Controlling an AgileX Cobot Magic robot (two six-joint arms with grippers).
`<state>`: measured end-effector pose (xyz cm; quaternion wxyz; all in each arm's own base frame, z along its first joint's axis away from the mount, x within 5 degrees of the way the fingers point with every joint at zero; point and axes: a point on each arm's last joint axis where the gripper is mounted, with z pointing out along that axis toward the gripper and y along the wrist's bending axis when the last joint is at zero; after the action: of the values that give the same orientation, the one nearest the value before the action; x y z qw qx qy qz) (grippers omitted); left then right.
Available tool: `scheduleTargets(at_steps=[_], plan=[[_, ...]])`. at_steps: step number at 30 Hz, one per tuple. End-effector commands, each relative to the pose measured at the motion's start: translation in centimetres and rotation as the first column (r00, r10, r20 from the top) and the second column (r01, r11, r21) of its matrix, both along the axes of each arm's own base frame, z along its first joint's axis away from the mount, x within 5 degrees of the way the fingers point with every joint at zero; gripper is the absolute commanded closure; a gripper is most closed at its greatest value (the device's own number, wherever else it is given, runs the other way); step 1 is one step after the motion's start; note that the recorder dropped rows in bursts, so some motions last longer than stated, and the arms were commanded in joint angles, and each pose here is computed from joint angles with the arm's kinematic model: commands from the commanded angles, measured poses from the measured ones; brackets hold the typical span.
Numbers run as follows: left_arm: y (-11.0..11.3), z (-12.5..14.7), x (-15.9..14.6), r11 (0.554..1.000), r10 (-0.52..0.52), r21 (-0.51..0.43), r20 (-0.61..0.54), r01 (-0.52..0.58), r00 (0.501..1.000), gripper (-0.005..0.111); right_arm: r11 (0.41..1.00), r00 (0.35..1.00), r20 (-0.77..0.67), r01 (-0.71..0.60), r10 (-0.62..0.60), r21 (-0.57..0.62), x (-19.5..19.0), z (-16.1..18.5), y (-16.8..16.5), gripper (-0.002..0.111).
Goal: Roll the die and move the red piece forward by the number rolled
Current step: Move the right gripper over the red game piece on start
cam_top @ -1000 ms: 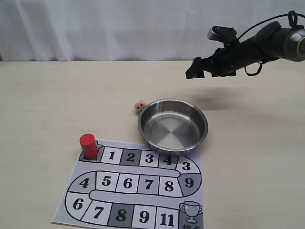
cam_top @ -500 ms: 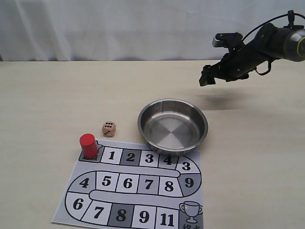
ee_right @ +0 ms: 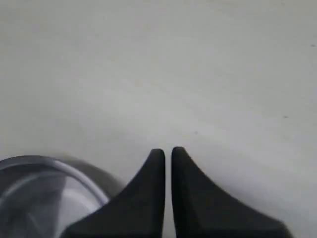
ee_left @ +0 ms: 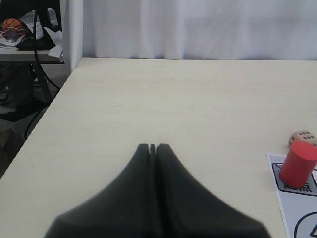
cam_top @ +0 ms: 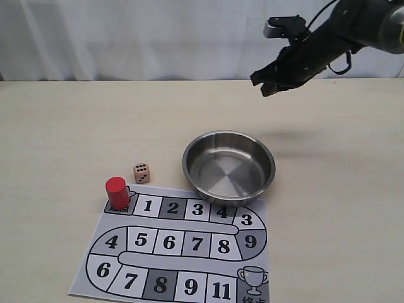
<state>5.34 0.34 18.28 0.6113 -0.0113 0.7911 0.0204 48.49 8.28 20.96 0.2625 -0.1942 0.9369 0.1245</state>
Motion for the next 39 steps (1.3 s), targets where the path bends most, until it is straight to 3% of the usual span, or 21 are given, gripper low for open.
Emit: scheduleTargets(at_steps=[1,6,11,18,39], plan=[[0.0,0.1,0.0,1.0,0.0,-0.007,0.012,0.0,1.0,0.107,0.994,0.994,0.01,-0.113,0.113,0.002,-1.7,1.7,5.1,0.104],[0.0,0.1,0.0,1.0,0.0,-0.007,0.012,0.0,1.0,0.107,0.966,0.967,-0.002,-0.256,0.256,-0.02,-4.3,1.8,11.7,0.104],[0.0,0.1,0.0,1.0,0.0,-0.007,0.012,0.0,1.0,0.107,0.957,0.961,-0.066,-0.273,0.267,-0.096,-6.9,1.3,15.9,0.104],[0.0,0.1,0.0,1.0,0.0,-0.007,0.012,0.0,1.0,0.107,0.916,0.925,-0.071,-0.38,0.374,-0.127,-9.8,1.1,20.1,0.104],[0.0,0.1,0.0,1.0,0.0,-0.005,0.012,0.0,1.0,0.107,0.898,0.885,-0.259,-0.425,0.386,-0.114,-10.2,-6.3,21.8,0.104]])
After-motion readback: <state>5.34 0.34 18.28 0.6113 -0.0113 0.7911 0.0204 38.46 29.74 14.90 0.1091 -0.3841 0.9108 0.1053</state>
